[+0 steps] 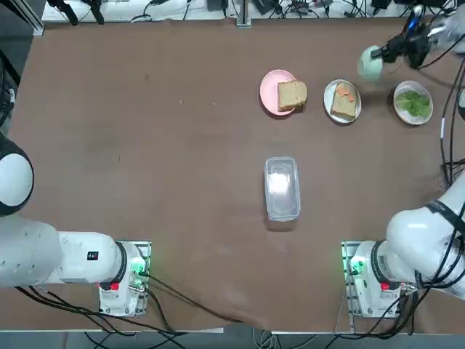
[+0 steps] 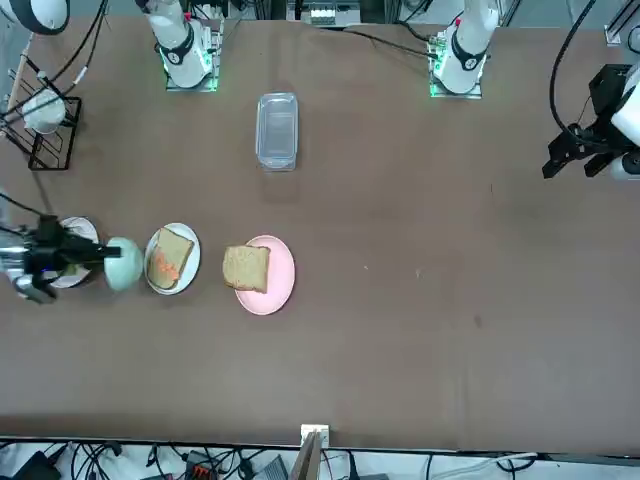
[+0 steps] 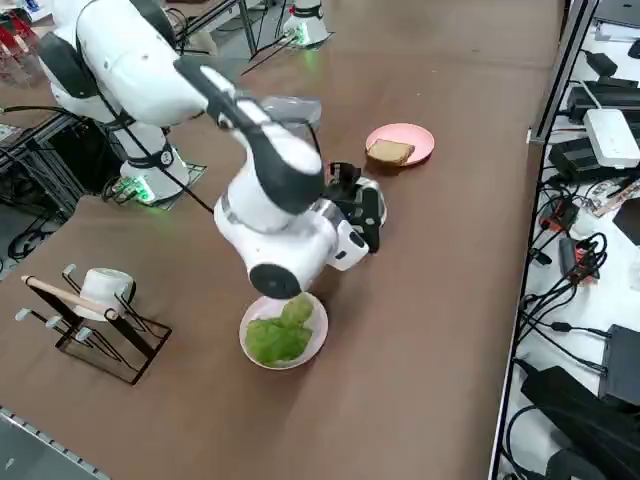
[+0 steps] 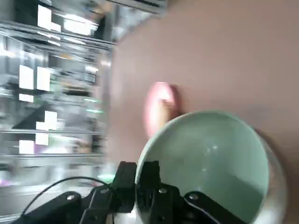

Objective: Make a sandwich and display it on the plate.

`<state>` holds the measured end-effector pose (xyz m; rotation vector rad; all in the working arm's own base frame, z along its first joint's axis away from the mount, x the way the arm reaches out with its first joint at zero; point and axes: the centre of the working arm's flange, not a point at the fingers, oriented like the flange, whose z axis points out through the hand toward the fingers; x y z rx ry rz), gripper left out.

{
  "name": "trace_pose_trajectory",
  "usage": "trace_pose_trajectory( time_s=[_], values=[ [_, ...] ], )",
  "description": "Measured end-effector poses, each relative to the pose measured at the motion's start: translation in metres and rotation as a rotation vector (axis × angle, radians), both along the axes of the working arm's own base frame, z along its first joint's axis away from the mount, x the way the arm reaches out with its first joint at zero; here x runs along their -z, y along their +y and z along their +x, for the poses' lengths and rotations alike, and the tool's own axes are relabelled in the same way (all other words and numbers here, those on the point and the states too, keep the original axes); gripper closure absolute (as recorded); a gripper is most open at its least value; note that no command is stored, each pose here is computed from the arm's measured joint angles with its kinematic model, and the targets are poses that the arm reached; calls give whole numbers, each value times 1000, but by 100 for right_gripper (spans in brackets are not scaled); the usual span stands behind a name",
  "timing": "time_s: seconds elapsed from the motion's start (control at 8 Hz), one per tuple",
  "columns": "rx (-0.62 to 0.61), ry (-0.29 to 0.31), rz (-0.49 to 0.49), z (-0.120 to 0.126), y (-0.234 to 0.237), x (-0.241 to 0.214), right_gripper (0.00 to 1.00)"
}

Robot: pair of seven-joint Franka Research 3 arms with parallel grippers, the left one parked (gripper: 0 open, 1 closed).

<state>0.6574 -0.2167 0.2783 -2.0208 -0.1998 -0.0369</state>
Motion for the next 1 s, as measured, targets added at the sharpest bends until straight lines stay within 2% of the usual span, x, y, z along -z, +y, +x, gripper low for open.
trace_pose_trajectory(
  time_s=[0.38,0.62,0.75,1.0],
  values=[
    [-73,-117,-518,35,-21,-31,95],
    [-134,-216,-849,57,-27,-30,95],
    [-165,-267,-973,68,-28,-21,95],
    [-207,-349,-1132,81,-36,12,95]
  ],
)
